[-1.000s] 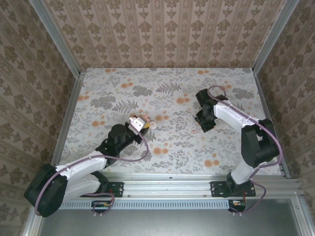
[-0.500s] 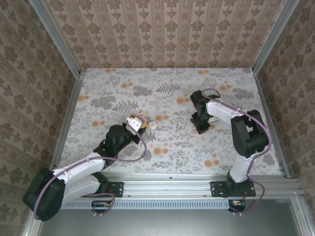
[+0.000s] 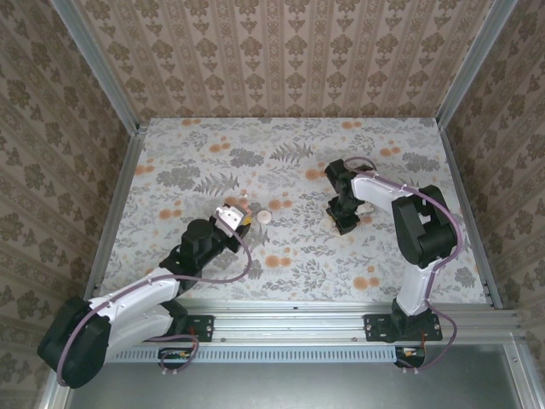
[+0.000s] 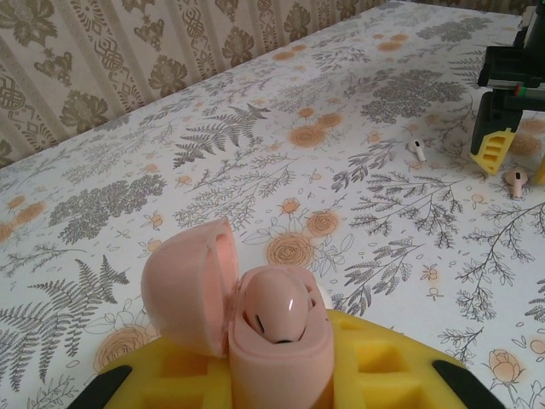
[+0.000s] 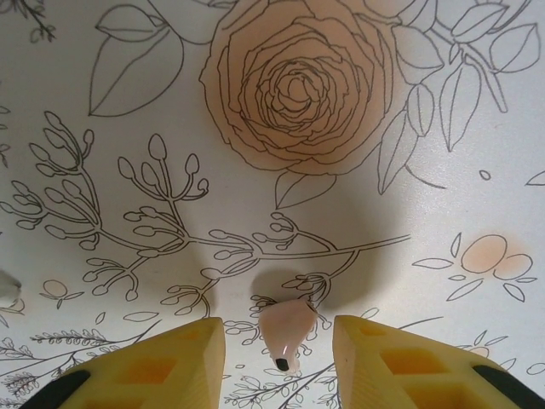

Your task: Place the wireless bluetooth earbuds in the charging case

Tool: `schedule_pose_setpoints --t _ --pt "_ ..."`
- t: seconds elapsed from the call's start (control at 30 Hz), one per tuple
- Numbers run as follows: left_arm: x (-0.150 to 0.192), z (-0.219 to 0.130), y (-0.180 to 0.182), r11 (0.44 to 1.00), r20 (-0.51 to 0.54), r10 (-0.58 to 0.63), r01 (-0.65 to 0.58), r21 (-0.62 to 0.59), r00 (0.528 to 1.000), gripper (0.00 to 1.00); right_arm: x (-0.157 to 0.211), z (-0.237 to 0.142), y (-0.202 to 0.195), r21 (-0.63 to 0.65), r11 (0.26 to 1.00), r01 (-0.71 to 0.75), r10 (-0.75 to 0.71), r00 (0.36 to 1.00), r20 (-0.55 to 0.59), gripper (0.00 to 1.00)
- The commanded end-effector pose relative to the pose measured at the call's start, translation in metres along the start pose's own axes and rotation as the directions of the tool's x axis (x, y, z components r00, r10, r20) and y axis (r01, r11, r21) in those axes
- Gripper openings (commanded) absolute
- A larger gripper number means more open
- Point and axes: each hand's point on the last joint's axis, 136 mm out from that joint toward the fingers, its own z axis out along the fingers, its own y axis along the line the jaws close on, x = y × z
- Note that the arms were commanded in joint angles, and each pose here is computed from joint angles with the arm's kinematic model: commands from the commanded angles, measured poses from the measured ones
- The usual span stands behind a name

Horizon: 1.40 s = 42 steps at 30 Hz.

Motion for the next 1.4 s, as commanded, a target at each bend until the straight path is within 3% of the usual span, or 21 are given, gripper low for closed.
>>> schedule_pose_setpoints --t 0.0,1.37 --pt "-0.002 -0.002 0.004 1.000 0.012 -0.017 0.017 -0.017 1.000 0.06 0.002 0.004 -0.003 0.026 0.999 -0.027 0.027 1.000 -0.005 0.38" --pt "-0.010 -0.002 0.003 1.000 0.011 -0.017 0.017 0.001 1.000 0.06 -0.012 0.003 -0.009 0.007 1.000 0.014 -0.015 0.998 0.056 0.21"
